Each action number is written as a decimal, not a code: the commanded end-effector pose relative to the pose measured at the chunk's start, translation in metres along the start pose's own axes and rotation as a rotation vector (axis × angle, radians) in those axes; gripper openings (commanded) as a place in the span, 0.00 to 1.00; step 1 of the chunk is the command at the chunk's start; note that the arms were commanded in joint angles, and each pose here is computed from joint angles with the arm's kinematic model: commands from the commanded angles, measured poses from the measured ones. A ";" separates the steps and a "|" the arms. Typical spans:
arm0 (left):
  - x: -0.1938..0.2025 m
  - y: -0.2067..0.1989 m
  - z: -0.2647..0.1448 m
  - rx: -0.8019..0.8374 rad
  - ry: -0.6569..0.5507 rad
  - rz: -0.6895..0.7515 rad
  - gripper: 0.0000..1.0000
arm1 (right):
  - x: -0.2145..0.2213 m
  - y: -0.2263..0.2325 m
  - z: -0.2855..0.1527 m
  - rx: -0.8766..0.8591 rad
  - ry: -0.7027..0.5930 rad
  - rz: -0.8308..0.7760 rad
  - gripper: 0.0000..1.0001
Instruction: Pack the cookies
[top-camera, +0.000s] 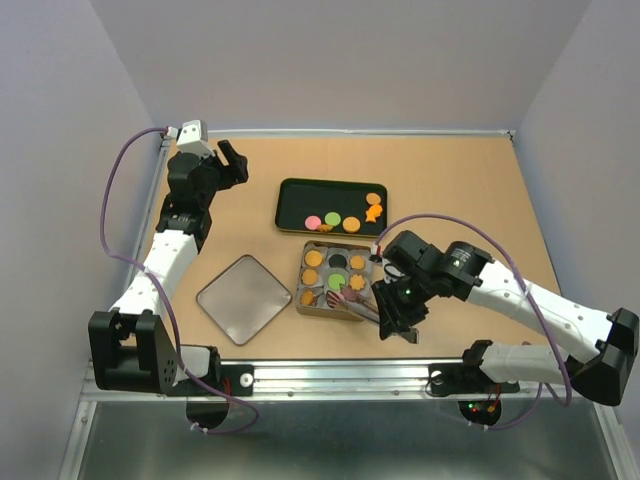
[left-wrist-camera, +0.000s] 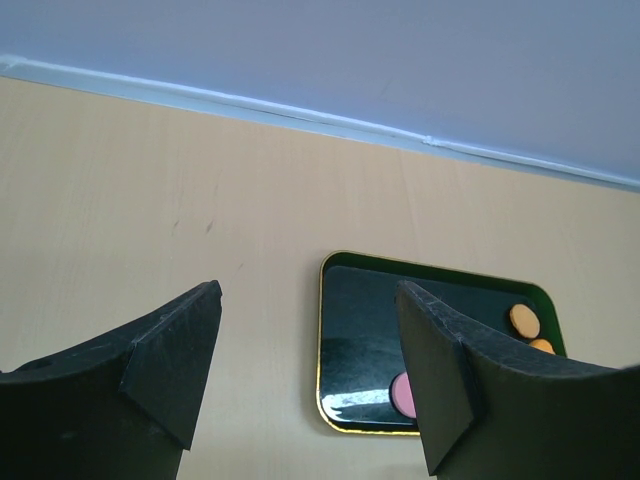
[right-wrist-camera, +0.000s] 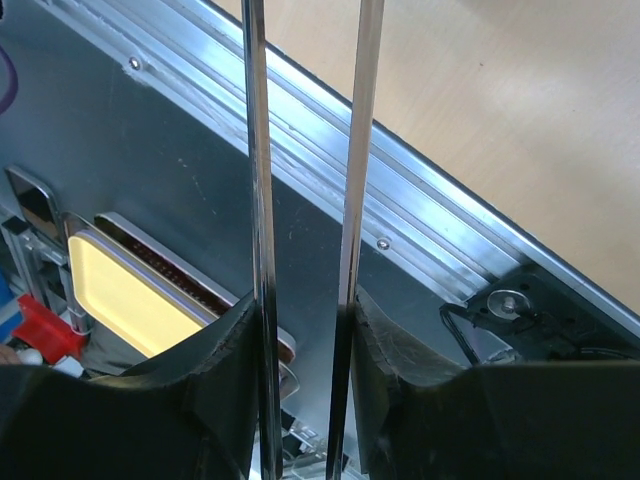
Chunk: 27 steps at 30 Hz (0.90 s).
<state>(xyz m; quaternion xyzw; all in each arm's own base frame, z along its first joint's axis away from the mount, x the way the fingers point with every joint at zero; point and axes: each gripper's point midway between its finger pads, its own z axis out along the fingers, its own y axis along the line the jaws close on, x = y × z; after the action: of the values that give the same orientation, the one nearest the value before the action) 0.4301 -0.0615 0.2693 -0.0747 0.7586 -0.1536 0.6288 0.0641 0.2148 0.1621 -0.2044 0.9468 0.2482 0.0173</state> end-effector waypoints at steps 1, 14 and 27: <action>-0.018 -0.006 -0.001 0.013 -0.053 0.021 0.80 | 0.003 0.009 0.006 -0.024 0.011 -0.031 0.40; -0.021 -0.006 -0.002 0.010 -0.059 0.027 0.80 | 0.004 0.005 0.012 0.010 0.021 -0.037 0.44; -0.019 -0.006 -0.002 0.006 -0.057 0.026 0.80 | -0.005 0.005 0.006 0.028 -0.022 -0.047 0.49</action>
<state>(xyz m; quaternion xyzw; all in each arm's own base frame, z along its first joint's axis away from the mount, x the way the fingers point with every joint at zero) 0.4302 -0.0617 0.2691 -0.0744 0.7587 -0.1492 0.6297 0.0617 0.2208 0.1535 -0.2193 0.9475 0.2323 0.0150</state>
